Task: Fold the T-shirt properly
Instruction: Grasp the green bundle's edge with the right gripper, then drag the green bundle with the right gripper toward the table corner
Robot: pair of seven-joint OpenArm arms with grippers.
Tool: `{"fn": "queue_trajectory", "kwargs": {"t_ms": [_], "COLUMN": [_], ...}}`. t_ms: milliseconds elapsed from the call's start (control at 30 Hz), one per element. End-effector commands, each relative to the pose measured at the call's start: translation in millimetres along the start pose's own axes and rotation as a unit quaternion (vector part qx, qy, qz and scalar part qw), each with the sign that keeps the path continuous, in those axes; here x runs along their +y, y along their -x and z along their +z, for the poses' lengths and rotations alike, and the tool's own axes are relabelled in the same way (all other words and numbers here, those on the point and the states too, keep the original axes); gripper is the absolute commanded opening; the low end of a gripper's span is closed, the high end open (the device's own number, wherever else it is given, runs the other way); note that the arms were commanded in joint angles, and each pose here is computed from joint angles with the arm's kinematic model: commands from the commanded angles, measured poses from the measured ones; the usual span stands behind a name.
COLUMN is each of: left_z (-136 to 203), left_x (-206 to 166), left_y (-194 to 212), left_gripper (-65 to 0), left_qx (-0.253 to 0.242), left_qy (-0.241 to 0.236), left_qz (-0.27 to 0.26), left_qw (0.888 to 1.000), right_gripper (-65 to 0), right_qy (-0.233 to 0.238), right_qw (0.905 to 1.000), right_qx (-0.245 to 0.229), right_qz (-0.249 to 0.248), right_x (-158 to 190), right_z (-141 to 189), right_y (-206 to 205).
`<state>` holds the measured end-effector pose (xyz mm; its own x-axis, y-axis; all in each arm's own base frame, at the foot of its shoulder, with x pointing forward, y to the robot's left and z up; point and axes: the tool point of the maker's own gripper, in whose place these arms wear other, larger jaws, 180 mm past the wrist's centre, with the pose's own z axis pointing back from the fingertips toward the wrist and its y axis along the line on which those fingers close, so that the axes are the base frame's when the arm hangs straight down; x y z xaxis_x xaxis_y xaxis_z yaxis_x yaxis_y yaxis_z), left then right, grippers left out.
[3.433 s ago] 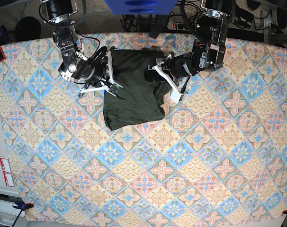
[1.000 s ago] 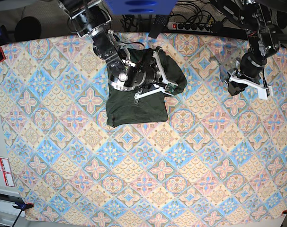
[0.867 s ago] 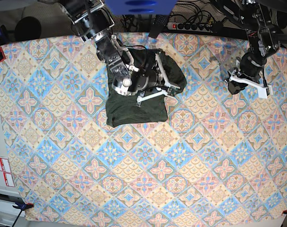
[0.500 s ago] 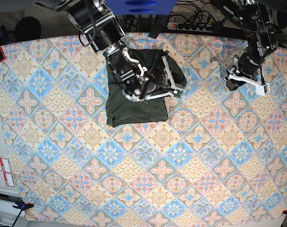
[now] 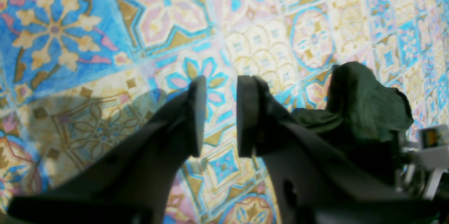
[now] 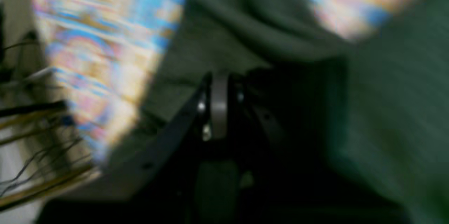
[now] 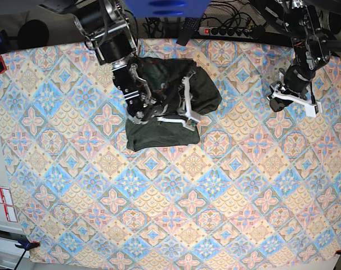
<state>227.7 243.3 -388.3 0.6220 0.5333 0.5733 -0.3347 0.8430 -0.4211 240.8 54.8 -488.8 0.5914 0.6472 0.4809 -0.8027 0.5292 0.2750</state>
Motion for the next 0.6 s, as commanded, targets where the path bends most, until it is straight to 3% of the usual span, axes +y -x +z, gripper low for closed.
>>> {"fn": "queue_trajectory", "kwargs": {"t_ms": [0, 300, 567], "left_z": [2, -8, -16], "left_x": [-4, -29, -55], "left_y": [-13, 3, 17], "left_gripper": [-50.5, -50.5, -50.6], "left_qx": [-0.018, 0.006, 0.028], "left_qy": [0.006, 0.037, 0.067], "left_qz": [-0.009, -0.025, -0.039], "left_qw": [1.000, 0.999, 0.997], "right_gripper": [-65.0, -65.0, -65.0], "right_qy": [0.067, 0.122, 0.133], "right_qw": [0.9941, 0.9878, 0.9843], "right_qx": [0.086, 0.095, 0.116], "right_qz": [0.002, -0.019, -0.007], "right_x": [-36, -77, -95], "right_z": [15, 52, 70], "right_y": [45, 81, 102]}}
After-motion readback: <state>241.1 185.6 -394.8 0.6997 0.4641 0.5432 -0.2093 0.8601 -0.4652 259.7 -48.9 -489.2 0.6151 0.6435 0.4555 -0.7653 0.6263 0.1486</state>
